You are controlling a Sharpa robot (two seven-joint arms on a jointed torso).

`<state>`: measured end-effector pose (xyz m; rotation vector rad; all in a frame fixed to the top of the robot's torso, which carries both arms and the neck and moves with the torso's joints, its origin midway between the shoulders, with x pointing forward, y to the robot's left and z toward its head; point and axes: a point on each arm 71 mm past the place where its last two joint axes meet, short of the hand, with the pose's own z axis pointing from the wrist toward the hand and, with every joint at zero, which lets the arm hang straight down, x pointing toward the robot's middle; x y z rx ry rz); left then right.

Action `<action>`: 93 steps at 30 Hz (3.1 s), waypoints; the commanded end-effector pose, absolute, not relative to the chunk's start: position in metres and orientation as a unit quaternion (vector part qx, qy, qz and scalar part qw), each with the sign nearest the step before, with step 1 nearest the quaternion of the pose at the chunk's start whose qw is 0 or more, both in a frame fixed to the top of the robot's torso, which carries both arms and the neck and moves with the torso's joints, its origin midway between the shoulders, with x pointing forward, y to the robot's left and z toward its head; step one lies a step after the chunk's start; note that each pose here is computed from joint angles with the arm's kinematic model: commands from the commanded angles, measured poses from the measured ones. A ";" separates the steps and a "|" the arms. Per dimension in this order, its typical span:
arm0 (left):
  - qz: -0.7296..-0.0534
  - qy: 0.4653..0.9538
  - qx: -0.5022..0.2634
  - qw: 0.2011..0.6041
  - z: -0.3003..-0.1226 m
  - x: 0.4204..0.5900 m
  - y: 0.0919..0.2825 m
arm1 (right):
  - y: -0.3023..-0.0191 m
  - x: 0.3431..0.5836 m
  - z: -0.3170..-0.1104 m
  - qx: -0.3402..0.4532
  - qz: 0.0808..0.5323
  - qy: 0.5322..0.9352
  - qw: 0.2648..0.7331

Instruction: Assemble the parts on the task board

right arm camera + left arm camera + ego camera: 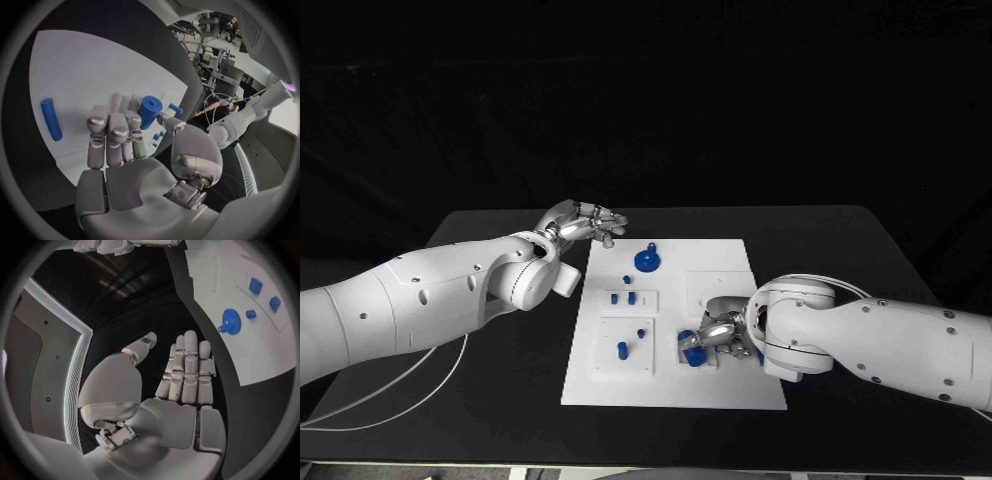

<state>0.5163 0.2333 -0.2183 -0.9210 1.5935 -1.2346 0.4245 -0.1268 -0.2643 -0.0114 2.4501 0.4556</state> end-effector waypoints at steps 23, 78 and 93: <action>-0.504 0.643 -0.371 0.441 -0.217 0.516 0.231 | -0.127 0.427 -0.266 -0.003 0.175 0.928 0.328; -0.502 0.644 -0.373 0.442 -0.218 0.516 0.234 | -0.157 0.415 -0.250 -0.049 0.247 0.897 0.363; -0.502 0.644 -0.372 0.442 -0.218 0.516 0.234 | -0.151 0.419 -0.253 -0.039 0.223 0.903 0.365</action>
